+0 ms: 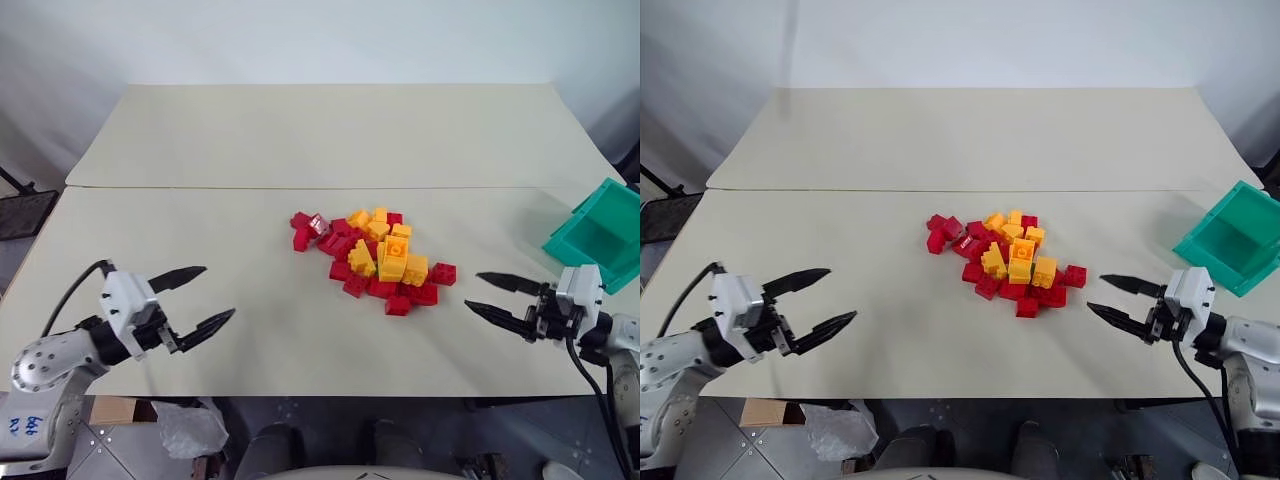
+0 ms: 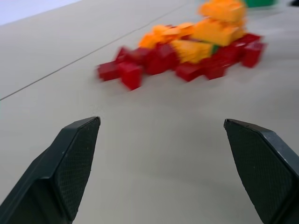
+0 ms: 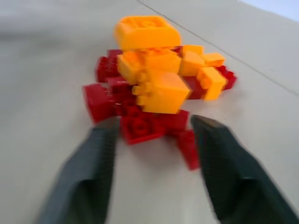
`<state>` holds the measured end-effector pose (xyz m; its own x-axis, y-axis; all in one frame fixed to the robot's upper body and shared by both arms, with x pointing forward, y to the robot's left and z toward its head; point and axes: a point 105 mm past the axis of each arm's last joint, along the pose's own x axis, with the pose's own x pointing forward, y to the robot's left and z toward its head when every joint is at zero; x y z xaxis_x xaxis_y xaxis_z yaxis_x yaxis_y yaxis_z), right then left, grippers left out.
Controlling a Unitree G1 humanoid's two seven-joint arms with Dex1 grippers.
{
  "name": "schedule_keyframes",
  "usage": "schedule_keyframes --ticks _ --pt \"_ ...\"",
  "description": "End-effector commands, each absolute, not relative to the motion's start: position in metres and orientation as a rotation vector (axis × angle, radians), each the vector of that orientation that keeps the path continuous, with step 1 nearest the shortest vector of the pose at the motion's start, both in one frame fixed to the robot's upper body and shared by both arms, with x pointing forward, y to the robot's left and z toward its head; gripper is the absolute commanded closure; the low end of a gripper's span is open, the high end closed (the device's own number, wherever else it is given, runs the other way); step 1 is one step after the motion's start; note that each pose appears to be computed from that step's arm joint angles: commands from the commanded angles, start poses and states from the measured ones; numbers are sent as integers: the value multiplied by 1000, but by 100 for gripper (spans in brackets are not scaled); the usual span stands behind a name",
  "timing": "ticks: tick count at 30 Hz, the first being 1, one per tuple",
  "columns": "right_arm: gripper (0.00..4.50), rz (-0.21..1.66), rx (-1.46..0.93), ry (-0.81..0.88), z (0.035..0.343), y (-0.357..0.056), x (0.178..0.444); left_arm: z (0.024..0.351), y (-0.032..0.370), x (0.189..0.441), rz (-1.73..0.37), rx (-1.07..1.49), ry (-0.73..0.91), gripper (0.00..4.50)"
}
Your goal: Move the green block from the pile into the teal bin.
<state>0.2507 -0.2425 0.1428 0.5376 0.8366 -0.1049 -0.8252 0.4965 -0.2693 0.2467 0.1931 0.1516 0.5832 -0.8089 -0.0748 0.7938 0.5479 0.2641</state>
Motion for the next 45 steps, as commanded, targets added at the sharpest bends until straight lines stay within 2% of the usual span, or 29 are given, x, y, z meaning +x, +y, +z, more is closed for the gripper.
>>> schedule_keyframes --ticks 1,4,12,18,22,27,30,35,39,42,45 --pt "336 1102 -297 -50 152 -224 235 151 175 244 -1068 309 -69 0" --pt "441 1171 -274 -31 143 -199 230 147 165 246 -1116 315 -70 0" --pt "447 1235 -198 -15 134 -129 254 149 178 256 -1012 280 -91 0" --pt "447 1152 -209 -77 136 -87 301 145 184 256 -954 244 -85 0" --pt "447 1009 -310 -117 141 -95 339 146 184 253 -943 235 -89 0" --pt "447 810 -356 -144 154 -137 384 153 186 258 -899 182 -118 0" --pt "447 768 -368 -117 150 -150 397 152 184 259 -903 182 -113 0" --pt "447 857 -381 -119 145 -135 396 150 182 260 -906 179 -108 0" --pt "447 971 -414 -164 145 -117 381 149 183 258 -901 178 -102 0" --pt "447 1109 -482 -154 138 -113 358 150 187 256 -881 142 -89 0" --pt "447 1106 -476 -155 140 -120 354 150 188 255 -878 121 -78 0"
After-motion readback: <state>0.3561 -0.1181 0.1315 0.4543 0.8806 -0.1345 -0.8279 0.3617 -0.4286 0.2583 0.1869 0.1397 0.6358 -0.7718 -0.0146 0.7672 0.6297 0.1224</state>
